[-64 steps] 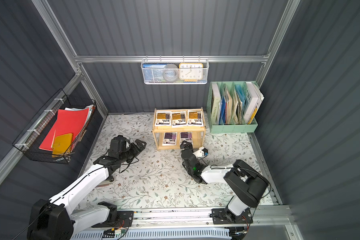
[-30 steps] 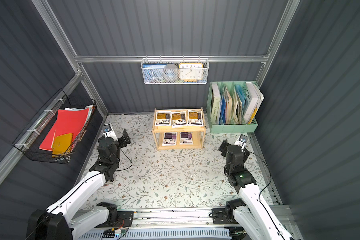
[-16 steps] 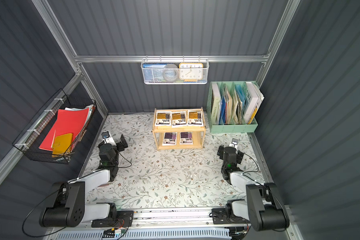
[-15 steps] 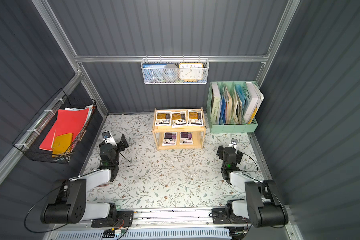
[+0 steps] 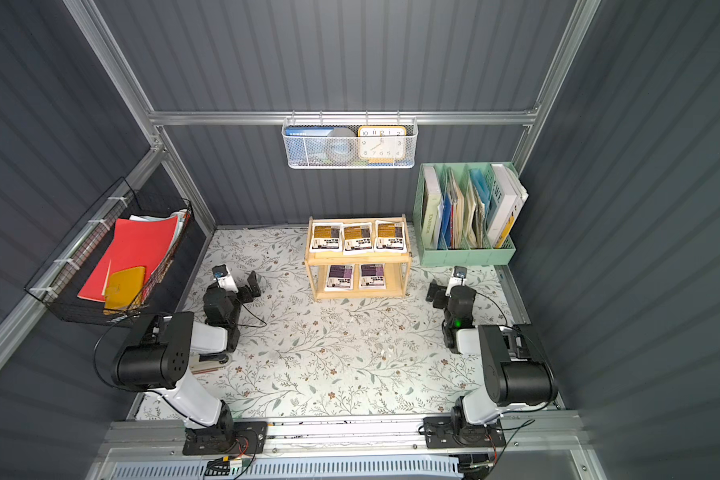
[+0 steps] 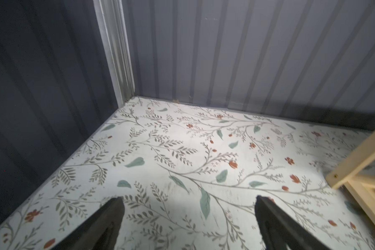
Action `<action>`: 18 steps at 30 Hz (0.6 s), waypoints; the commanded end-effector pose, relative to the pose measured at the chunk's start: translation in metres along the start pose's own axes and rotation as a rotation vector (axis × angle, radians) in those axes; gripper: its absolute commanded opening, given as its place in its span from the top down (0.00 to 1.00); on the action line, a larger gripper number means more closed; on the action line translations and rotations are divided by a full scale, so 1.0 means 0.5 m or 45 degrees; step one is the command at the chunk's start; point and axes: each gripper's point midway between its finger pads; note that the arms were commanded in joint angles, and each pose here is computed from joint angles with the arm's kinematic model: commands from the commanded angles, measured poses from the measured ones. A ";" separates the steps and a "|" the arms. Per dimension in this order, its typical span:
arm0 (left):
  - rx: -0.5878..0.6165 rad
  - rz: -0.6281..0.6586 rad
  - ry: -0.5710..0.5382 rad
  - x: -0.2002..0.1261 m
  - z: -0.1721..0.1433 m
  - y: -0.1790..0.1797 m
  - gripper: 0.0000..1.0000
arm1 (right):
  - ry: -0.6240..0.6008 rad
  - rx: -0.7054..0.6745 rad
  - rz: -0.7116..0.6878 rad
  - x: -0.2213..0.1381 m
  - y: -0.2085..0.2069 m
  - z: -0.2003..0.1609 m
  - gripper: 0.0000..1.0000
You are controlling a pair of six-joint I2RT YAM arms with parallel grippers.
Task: Place the bagged coffee beans on the shelf by color
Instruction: Reset both arms
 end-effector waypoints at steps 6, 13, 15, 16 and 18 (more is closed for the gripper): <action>-0.054 -0.005 -0.033 0.007 0.019 0.003 0.00 | 0.080 0.017 0.029 -0.001 0.001 -0.028 0.01; -0.054 0.002 -0.022 0.007 0.016 0.004 0.00 | 0.003 0.038 0.011 -0.006 -0.008 -0.019 0.01; -0.054 0.008 -0.023 0.007 0.017 0.006 0.00 | 0.003 0.034 0.012 -0.006 -0.008 -0.019 0.01; -0.054 0.008 -0.022 0.007 0.016 0.006 0.00 | 0.001 0.035 0.013 -0.006 -0.007 -0.018 0.01; -0.054 0.010 -0.022 0.007 0.016 0.006 0.00 | 0.002 0.034 0.014 -0.006 -0.006 -0.019 0.01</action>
Point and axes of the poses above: each gripper's point midway between its finger pads, its own x axis out along the fingers, its own y axis along the line the jaws close on, z = x × y, and after that the axes turned 13 degrees about x, right-handed
